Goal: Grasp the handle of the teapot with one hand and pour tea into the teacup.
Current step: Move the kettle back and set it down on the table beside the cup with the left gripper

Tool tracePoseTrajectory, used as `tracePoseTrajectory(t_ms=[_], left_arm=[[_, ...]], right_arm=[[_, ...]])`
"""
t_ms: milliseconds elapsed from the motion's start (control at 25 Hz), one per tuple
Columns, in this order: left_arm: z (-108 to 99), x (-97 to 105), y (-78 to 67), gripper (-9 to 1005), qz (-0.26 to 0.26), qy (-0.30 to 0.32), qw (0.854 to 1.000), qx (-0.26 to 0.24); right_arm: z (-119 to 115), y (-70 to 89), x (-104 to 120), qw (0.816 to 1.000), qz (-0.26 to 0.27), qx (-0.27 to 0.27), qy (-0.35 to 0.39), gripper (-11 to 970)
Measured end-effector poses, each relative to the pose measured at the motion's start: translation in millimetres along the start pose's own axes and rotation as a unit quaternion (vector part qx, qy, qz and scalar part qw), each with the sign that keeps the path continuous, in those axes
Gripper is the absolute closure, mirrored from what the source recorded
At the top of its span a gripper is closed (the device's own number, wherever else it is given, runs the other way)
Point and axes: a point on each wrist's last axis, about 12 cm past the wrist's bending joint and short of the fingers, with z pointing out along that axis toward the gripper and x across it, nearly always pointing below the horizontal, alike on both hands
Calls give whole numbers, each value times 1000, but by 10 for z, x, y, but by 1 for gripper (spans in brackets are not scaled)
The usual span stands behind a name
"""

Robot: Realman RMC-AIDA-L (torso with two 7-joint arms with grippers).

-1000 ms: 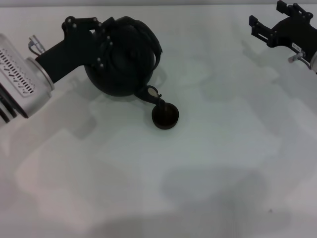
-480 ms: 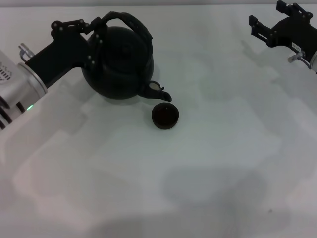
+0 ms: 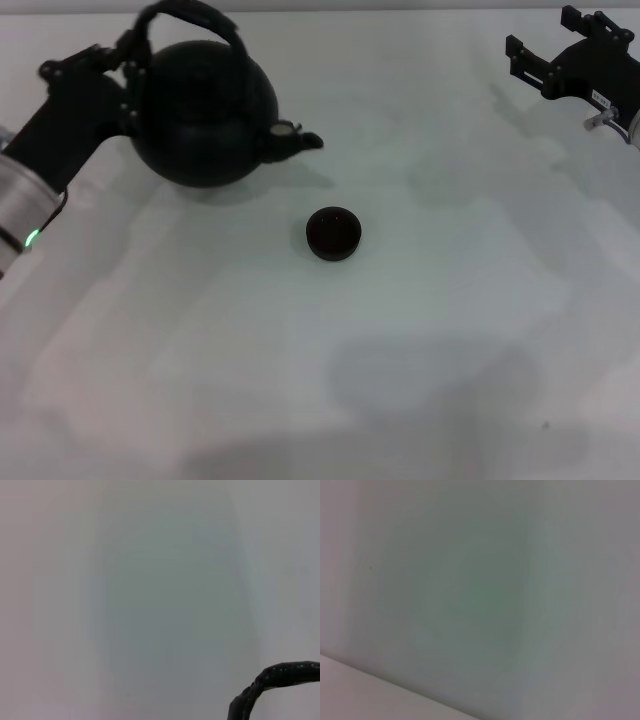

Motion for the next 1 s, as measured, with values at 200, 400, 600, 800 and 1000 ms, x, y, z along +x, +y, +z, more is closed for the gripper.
tracePoseTrajectory(t_ms=[200,400,600,800,1000], left_arm=[[-196,49,-45,896,-34,-16,999,-38],[-315,120,-109,896,-57,-6,997,-52],[-403,172,-147,897,-73,4,995,-66],[-536,202,-142,896,-73,6,994,-84],[-657,230,-98,897,-80,7,990,-118]], right_arm=[[23,0,-20,1000,-1,-1,-1,130],[33,0,-24,1000,-2,0,1,130],[32,-13,-18,1000,1,5,3,130],[16,-20,-2,1000,3,8,4,131],[6,-31,14,1000,8,13,7,131]])
